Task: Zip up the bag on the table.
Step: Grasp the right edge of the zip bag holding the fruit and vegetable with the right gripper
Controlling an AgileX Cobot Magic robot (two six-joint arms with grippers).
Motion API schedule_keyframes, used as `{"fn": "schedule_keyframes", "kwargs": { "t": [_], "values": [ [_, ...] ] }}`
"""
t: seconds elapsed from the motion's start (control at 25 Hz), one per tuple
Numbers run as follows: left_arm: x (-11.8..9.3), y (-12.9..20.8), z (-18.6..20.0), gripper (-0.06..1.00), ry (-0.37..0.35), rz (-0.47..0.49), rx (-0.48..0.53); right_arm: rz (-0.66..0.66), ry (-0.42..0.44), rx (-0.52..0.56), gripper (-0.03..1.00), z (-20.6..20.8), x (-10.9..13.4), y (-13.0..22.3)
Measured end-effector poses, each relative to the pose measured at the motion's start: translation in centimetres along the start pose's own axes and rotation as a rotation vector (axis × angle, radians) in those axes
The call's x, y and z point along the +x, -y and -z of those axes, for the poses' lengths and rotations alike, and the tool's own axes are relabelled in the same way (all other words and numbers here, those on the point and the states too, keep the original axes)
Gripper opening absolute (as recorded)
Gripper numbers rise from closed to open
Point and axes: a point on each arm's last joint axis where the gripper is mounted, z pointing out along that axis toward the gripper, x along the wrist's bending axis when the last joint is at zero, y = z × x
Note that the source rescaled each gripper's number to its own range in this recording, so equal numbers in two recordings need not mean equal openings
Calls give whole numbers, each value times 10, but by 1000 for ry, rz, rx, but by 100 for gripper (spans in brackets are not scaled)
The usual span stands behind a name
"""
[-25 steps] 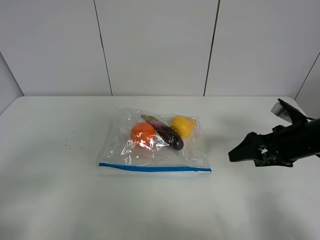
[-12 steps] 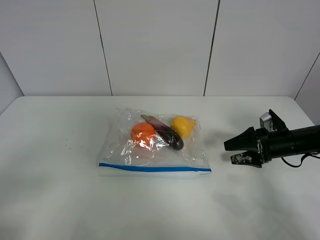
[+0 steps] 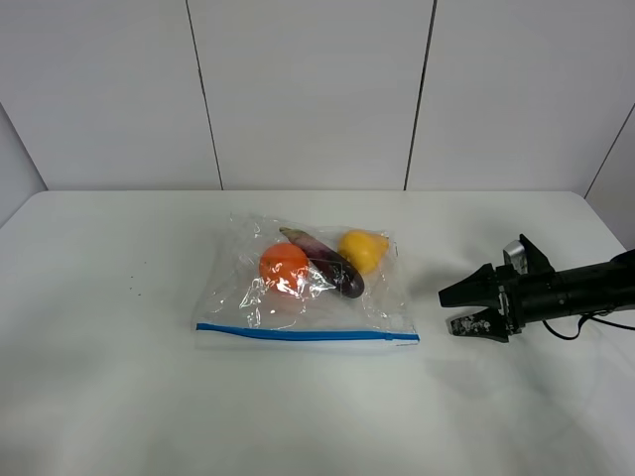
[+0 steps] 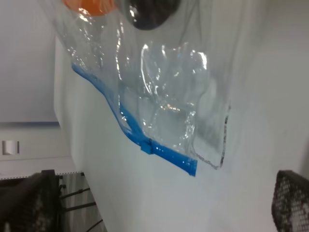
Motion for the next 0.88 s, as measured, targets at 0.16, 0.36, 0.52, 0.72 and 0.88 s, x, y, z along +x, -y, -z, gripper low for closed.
{"fn": "schedule_keyframes", "kwargs": {
  "t": [0.16, 0.36, 0.52, 0.72, 0.88],
  "values": [
    [0, 0, 0, 100, 0, 0, 0, -7, -4, -13, 100, 0, 0, -1],
    [0, 0, 0, 100, 0, 0, 0, -19, -11, -36, 100, -1, 0, -3],
    [0, 0, 0, 100, 0, 0, 0, -21, -13, -40, 100, -1, 0, -4],
    [0, 0, 0, 100, 0, 0, 0, -10, -26, -14, 100, -15, 8, -4],
    [0, 0, 0, 100, 0, 0, 0, -3, -41, -4, 100, -27, 15, -5]
  ]
}}
